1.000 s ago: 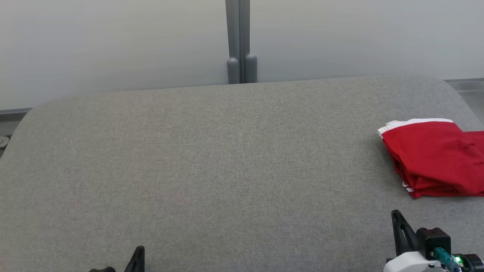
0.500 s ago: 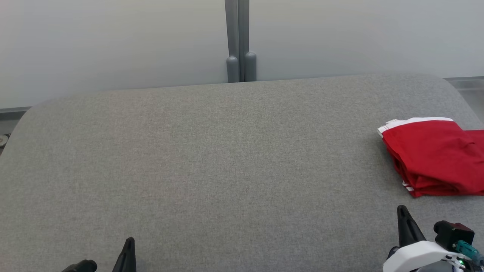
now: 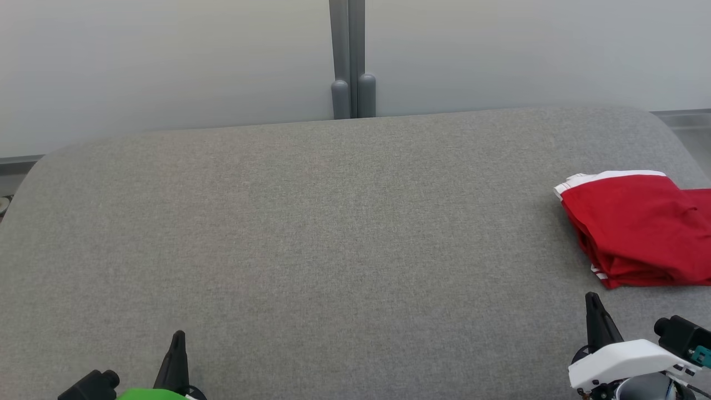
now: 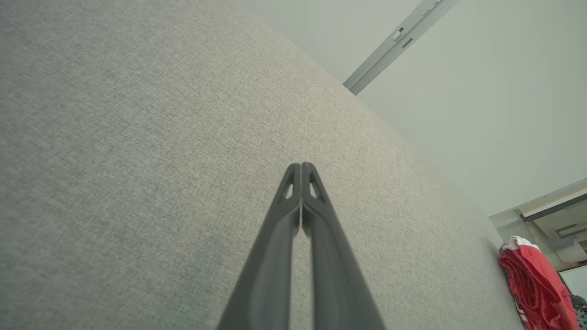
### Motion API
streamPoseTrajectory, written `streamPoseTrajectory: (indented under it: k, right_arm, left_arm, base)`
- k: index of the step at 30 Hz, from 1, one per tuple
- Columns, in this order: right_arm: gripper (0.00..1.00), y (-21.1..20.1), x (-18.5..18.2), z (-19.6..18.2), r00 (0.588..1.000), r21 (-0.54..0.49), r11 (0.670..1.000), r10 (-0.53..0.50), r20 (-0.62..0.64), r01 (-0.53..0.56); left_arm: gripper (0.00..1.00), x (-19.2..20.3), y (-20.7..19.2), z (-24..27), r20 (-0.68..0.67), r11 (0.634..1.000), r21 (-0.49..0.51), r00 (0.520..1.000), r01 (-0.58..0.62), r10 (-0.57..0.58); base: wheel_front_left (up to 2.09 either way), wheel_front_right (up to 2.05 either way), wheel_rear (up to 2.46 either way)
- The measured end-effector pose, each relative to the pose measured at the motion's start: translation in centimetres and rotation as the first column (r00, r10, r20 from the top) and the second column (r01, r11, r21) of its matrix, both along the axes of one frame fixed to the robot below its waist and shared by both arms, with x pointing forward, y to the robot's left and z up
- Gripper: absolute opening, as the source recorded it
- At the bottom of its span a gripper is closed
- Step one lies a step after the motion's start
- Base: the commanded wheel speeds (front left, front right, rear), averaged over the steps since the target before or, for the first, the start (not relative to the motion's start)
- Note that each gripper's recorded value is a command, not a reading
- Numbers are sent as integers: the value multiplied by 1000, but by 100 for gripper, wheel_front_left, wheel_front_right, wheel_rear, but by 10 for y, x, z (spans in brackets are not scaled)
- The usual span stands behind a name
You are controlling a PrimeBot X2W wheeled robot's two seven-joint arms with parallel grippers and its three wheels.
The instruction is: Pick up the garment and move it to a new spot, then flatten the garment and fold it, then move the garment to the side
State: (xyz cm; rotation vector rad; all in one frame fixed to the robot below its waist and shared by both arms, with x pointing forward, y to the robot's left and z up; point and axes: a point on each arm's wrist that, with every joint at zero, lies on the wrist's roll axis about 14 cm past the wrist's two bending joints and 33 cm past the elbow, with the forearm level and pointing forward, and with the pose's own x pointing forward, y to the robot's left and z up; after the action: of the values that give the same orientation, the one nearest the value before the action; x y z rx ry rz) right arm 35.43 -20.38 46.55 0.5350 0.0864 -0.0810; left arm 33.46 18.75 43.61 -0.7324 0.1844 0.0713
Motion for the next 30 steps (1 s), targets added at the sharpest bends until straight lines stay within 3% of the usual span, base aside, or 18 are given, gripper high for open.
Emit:
streamPoseTrajectory:
  k: [14,30]
  right_arm:
    - [0,0,7,6,1000,198,980,-24,10,22]
    - [0,0,15,12,999,403,915,-43,24,30]
  left_arm:
    - [0,11,5,11,18,987,-153,999,-39,43]
    - [0,21,9,23,36,944,-322,996,-66,82]
  base:
    - [0,0,0]
    - [0,0,0]
